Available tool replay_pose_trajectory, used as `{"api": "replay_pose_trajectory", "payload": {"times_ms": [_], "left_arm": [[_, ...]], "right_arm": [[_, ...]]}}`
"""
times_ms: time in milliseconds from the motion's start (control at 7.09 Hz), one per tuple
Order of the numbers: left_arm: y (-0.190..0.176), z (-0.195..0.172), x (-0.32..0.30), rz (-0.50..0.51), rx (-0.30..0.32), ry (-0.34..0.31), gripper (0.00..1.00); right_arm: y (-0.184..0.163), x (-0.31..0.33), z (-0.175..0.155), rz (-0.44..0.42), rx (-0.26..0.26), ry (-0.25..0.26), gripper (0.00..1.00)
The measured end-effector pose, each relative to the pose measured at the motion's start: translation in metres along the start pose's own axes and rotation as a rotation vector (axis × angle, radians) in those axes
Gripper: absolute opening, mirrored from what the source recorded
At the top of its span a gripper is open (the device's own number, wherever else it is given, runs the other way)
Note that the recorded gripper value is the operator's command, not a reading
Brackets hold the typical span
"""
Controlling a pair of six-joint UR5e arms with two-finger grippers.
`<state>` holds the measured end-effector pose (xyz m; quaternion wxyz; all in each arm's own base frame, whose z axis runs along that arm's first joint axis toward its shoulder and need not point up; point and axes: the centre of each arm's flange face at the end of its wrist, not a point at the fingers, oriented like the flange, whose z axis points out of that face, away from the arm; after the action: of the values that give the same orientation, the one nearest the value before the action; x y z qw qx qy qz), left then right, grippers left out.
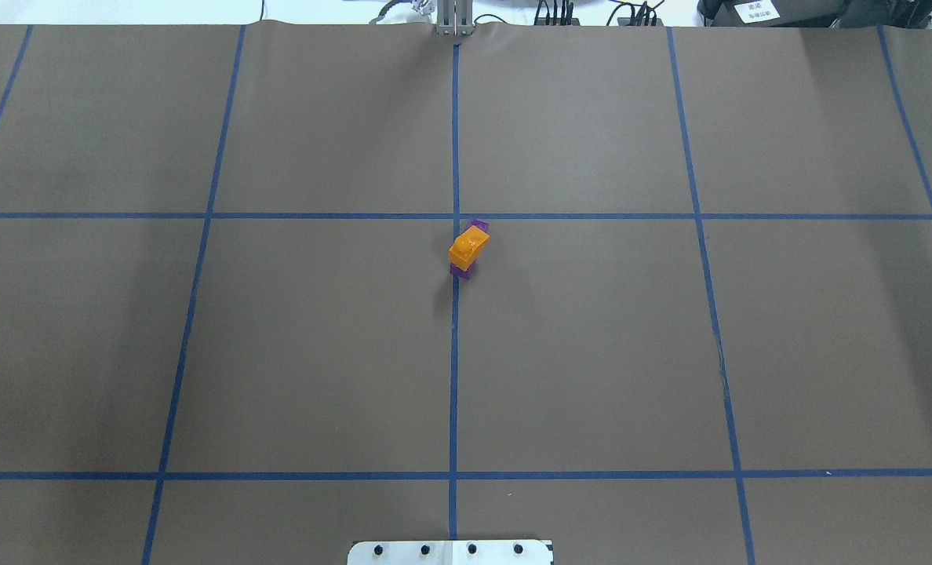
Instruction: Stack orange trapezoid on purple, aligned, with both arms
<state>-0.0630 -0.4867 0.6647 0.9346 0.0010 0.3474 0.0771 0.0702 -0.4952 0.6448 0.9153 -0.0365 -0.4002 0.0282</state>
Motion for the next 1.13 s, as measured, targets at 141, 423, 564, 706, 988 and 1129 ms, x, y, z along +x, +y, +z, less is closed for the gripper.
{"api": "replay_pose_trajectory", "payload": {"times_ms": [141,423,564,706,988,1129], "left_arm": [[-0.003,-0.002,0.002,-0.037,0.004,0.001,1.0],[-0.009,-0.009,0.007,-0.113,0.021,0.003,1.0],[-0.011,-0.012,0.011,-0.137,0.027,0.014,1.0],[-0.012,-0.013,0.014,-0.146,0.032,0.046,1.0],[-0.013,-0.014,0.019,-0.14,0.04,0.09,1.0],[-0.014,-0.014,0.02,-0.131,0.048,0.094,1.0]], "right_arm": [[0.0,-0.001,-0.001,-0.001,0.002,-0.001,1.0],[-0.001,-0.002,-0.002,-0.002,0.005,-0.001,1.0],[-0.001,-0.003,-0.003,-0.001,0.007,-0.001,1.0],[-0.002,-0.004,-0.004,-0.001,0.009,-0.001,1.0],[-0.003,-0.005,-0.005,-0.001,0.011,0.0,1.0],[-0.003,-0.005,-0.005,0.0,0.01,0.0,1.0]]}}
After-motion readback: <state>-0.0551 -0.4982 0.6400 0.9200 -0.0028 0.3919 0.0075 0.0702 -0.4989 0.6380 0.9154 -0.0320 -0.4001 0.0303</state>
